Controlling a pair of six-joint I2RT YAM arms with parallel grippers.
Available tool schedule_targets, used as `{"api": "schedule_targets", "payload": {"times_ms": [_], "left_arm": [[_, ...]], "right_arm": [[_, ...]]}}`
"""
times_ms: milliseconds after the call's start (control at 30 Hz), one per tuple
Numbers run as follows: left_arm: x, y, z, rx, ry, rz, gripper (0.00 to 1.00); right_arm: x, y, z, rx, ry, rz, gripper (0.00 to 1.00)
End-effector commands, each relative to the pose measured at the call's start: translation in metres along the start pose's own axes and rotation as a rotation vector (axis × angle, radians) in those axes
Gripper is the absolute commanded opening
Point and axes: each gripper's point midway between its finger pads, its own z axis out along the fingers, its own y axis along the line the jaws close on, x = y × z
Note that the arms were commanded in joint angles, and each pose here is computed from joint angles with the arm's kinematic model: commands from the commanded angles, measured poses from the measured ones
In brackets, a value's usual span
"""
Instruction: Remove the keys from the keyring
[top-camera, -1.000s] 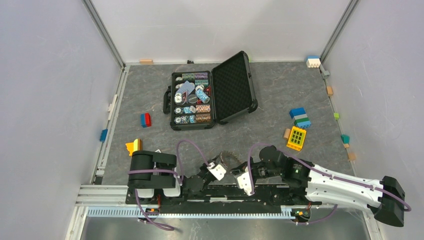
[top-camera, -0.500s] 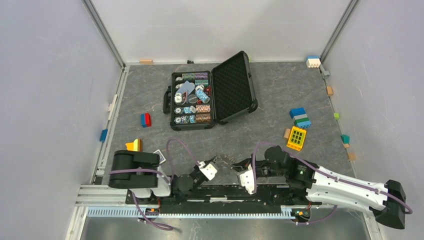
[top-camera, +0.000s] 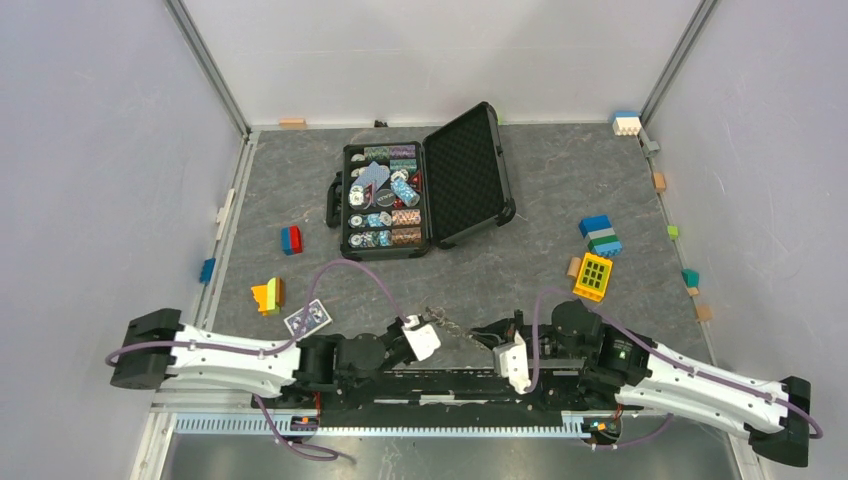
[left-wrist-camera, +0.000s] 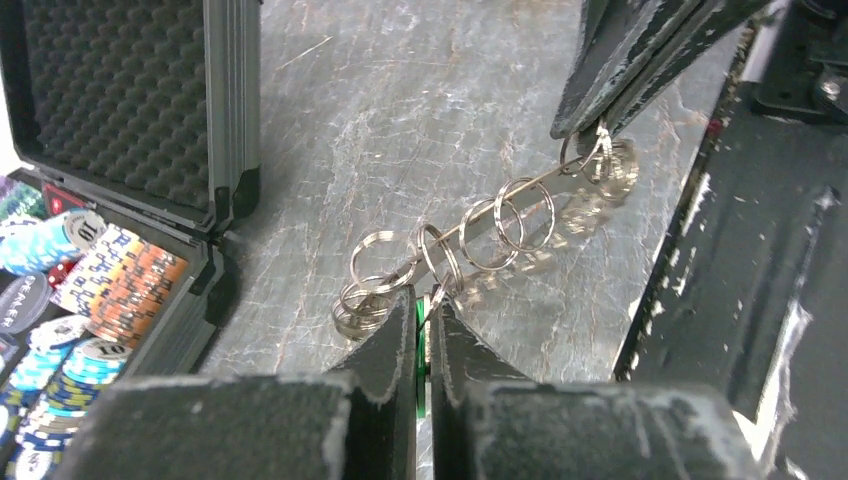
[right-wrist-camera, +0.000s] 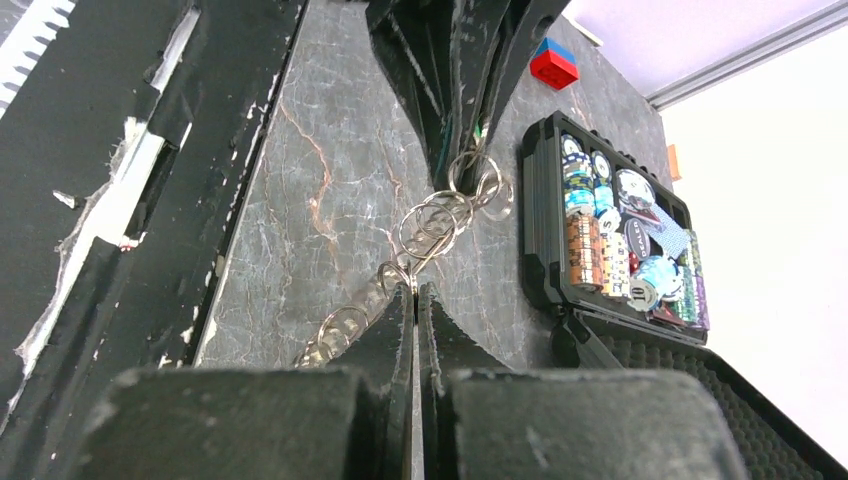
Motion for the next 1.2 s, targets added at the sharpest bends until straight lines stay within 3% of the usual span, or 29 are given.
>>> {"api": "schedule_targets", "payload": {"times_ms": [0, 400, 700, 933, 1033, 1167], "left_arm": [[-0.005, -0.007, -0.022, 0.141, 0.149, 0.071, 0.02], [-0.043, 0.016, -0.053, 0.226, 0.463, 0.251, 0.02], [-0.061, 0.020, -0.063, 0.264, 0.492, 0.256, 0.02], [-0.057, 0.026, -0.075, 0.282, 0.596, 0.296, 0.02], [-0.060, 0.037, -0.077, 0.248, 0.642, 0.352, 0.02], [-0.074, 0.055, -0.076, 0.191, 0.662, 0.428, 0.02]], "right_arm": [[-0.006, -0.010, -0.005, 0.077, -0.034, 0.034, 0.00], [-0.003, -0.036, -0.019, 0.267, -0.023, 0.147, 0.00], [0.003, -0.062, -0.050, 0.471, 0.011, 0.198, 0.00], [-0.014, -0.061, -0.057, 0.449, -0.059, 0.203, 0.00], [-0.025, -0.048, -0.051, 0.356, -0.098, 0.197, 0.09], [-0.037, -0.038, -0.048, 0.288, -0.157, 0.198, 0.29]]}}
